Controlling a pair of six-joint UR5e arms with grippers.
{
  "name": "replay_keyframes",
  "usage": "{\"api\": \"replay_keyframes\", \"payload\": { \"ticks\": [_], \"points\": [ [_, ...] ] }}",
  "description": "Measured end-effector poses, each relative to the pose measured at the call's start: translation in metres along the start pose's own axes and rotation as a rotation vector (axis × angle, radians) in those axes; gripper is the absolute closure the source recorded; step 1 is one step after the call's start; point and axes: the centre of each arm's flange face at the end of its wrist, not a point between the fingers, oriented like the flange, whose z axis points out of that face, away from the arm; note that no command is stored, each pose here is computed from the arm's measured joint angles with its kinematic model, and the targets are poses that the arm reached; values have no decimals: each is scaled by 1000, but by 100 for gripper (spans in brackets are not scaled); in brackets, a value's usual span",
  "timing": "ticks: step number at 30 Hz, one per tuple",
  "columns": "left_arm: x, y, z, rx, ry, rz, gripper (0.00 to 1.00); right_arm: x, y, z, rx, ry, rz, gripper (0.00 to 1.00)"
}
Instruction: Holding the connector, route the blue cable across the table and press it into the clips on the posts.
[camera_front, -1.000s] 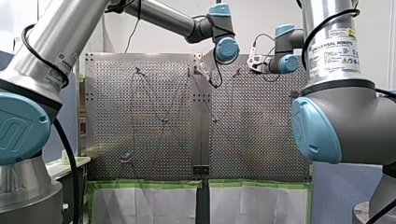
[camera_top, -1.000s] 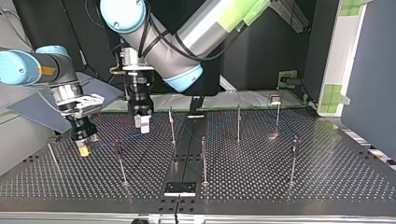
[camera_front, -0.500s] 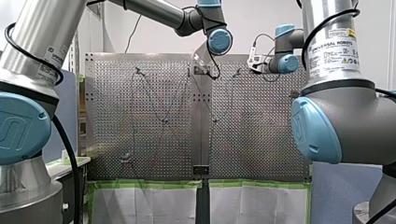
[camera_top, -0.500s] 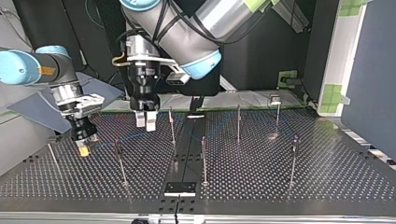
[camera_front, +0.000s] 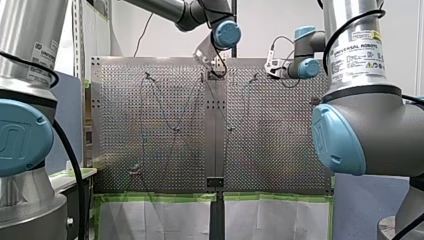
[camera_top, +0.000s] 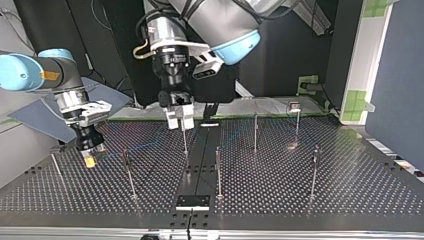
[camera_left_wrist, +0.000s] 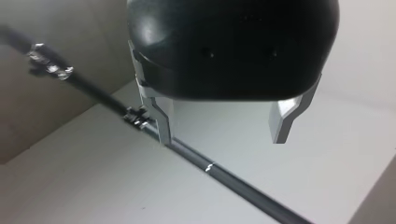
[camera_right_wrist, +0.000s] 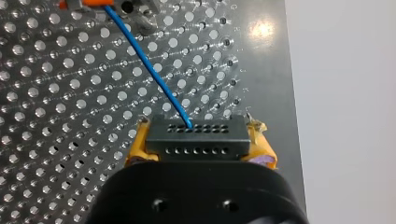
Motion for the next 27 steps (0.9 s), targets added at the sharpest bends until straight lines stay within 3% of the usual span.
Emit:
{"api": "replay_keyframes", "payload": {
  "ticks": [13, 27],
  "points": [
    [4, 37, -16, -96, -56, -20, 0, 0, 0, 0, 0, 0, 0, 100],
    [24, 72, -35, -107, -61, -20, 0, 0, 0, 0, 0, 0, 0, 100]
  ]
}}
